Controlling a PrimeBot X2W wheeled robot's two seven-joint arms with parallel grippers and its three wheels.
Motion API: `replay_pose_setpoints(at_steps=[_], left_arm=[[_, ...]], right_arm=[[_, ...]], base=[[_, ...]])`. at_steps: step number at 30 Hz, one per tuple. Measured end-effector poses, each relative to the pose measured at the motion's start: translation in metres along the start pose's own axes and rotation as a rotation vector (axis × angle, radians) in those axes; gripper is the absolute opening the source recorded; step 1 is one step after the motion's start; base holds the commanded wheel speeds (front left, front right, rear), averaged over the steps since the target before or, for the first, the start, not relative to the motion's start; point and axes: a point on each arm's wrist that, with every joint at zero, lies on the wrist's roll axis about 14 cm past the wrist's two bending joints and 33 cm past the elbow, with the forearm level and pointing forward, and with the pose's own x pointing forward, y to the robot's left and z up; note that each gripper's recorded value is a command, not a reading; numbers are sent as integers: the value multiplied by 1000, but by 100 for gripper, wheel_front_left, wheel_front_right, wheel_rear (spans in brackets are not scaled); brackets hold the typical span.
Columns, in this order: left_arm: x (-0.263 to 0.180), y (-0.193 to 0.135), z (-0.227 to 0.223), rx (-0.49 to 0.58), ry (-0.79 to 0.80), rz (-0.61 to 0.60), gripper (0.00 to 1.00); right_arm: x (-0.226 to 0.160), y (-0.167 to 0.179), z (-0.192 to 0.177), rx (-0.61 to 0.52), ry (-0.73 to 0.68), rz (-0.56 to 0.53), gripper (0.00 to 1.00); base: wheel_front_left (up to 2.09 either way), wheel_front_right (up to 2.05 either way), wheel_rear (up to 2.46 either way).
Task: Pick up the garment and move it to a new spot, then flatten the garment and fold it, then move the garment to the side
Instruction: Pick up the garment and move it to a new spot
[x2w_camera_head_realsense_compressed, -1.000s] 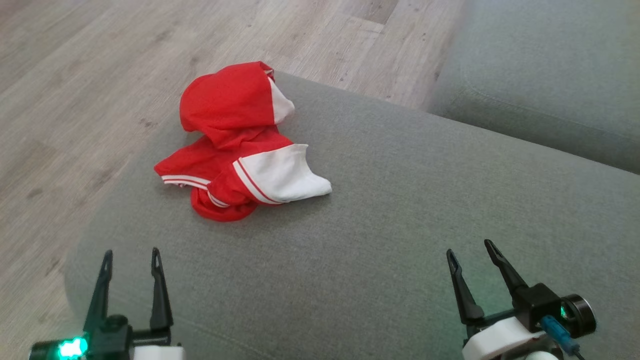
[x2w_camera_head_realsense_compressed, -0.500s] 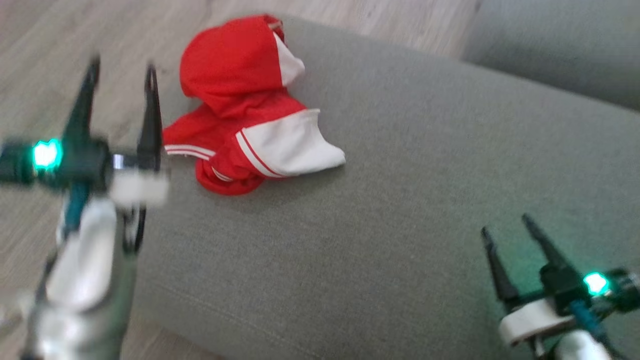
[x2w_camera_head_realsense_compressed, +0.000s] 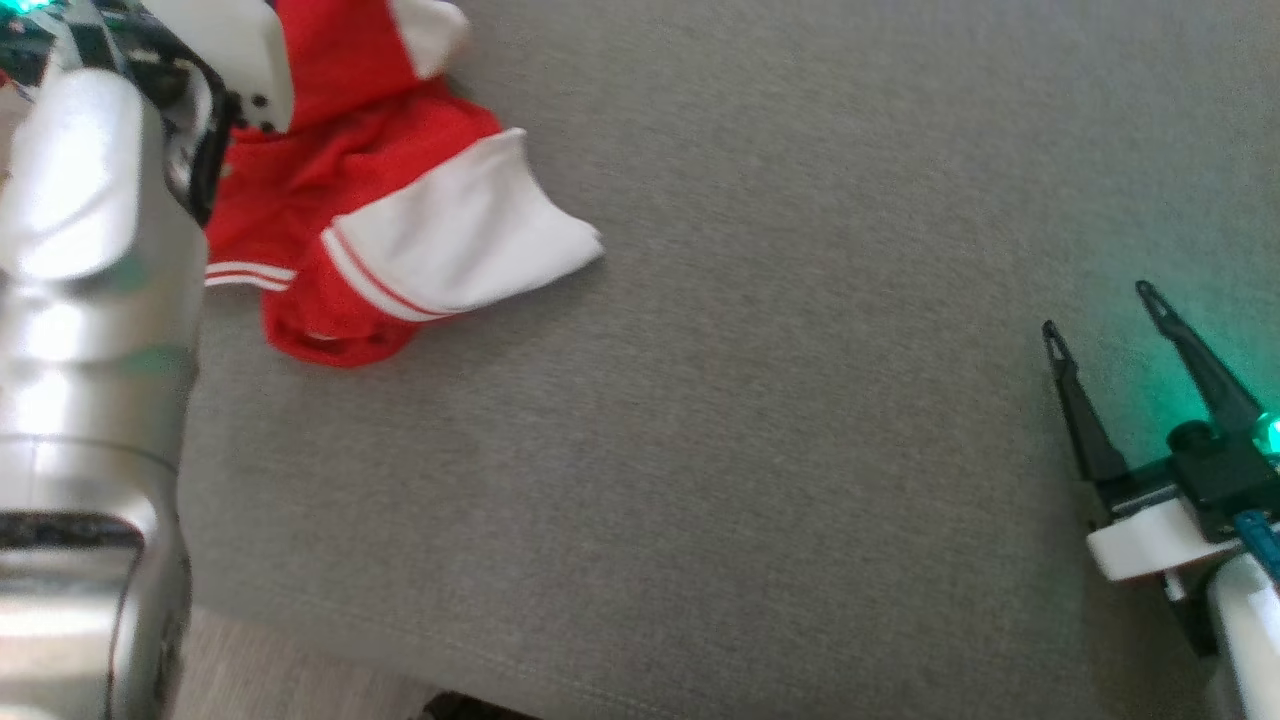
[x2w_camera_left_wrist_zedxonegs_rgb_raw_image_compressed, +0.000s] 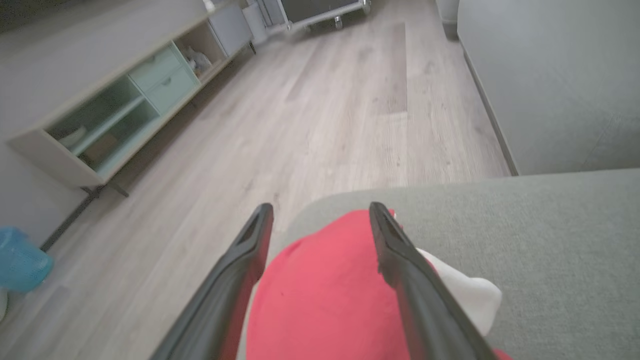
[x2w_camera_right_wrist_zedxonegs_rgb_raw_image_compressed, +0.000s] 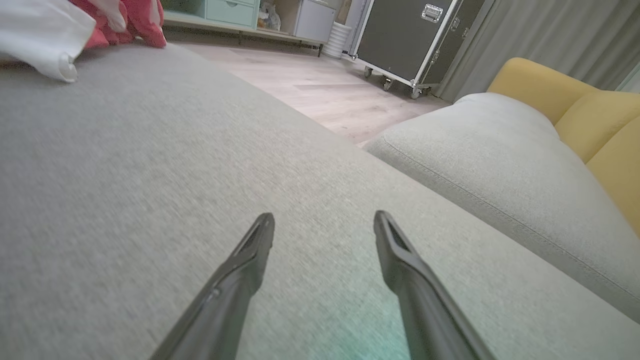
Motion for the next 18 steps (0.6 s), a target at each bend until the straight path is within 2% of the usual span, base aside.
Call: replay_pose_setpoints(at_steps=[4,7,11,13,14,15,18], left_arm=[[33,-29,-34,10,201,-67,100],[41,-43,-60,36,310,-101,100],[37,-41,-115,71,522,-88,100],[34,-30,-134,106,588,-37,100],[34,-25,-137,114,592,-17,45],[35,-23,-138,121,587,-7,0],[41,-20,-125,126,491,-4,0]], right_arm=[[-12,-22,-27,-15,61,-40,100],[-17,-31,-33,-14,73,-66,100],[-20,-39,-39,-10,80,-91,100],[-20,-42,-41,-9,81,-99,100],[-20,-42,-43,-7,82,-100,100],[-19,-42,-44,-5,83,-99,100],[-17,-41,-44,-2,82,-99,100]], base=[[0,0,0],[0,0,0],[0,0,0],[0,0,0],[0,0,0],[0,0,0],[0,0,0]])
